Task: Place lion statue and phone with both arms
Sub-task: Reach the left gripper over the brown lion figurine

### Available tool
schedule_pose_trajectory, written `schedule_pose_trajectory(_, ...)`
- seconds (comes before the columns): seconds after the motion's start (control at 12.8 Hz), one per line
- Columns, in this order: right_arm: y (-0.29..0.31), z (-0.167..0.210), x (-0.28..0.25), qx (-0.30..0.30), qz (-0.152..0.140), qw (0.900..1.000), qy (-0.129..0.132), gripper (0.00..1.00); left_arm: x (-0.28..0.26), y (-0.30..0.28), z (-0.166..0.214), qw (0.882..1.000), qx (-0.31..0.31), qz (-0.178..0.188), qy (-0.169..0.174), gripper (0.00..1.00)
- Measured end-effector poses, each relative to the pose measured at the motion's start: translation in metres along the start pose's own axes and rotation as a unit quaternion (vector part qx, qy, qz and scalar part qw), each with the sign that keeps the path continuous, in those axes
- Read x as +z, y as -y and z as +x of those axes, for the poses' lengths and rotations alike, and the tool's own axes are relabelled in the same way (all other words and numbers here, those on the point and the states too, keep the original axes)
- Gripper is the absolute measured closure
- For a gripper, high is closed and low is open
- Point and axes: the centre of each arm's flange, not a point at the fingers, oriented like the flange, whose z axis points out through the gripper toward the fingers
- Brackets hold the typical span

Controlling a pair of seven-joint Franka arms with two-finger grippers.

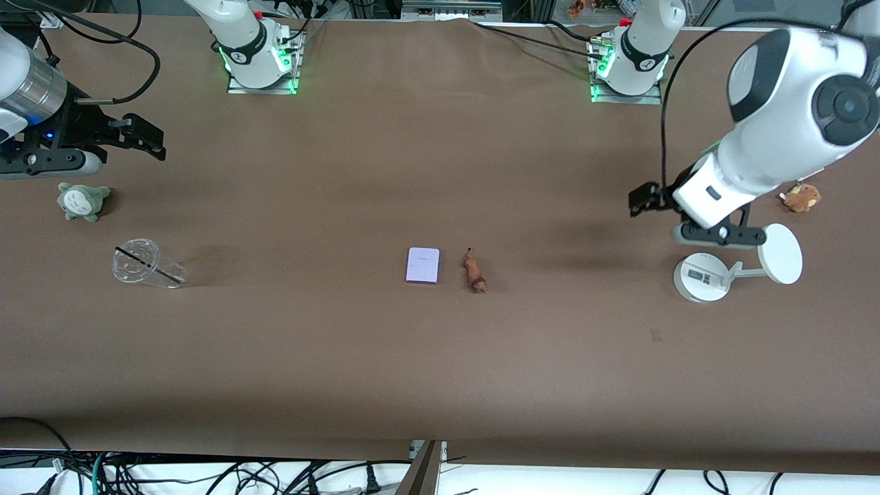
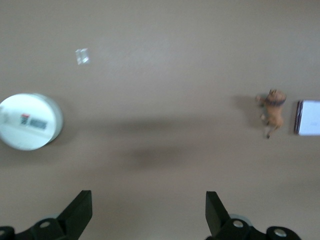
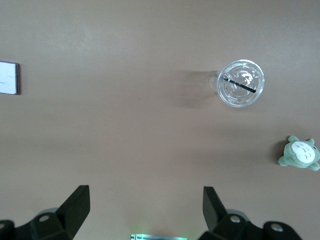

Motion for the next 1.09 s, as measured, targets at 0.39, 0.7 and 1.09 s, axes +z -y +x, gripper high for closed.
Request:
schedule_pose_trajectory(0.39,0.001,0.000,0.000,0.000,0.000,1.000,0.001,0.00,0.096,-0.085,0.036,0.996,-0.038,-0.052,-0.059,0.00)
schedule_pose_trajectory(0.7,0.001,0.000,0.000,-0.001,0.000,1.000,0.002,0.00,0.184,-0.182,0.025,0.992,-0.074,-0.072,-0.078,0.00)
schedule_pose_trajectory(1.09,0.001,0.000,0.000,-0.001,0.000,1.000,0.002,0.00,0.241,-0.247,0.014,0.988,-0.106,-0.010,-0.114,0.00)
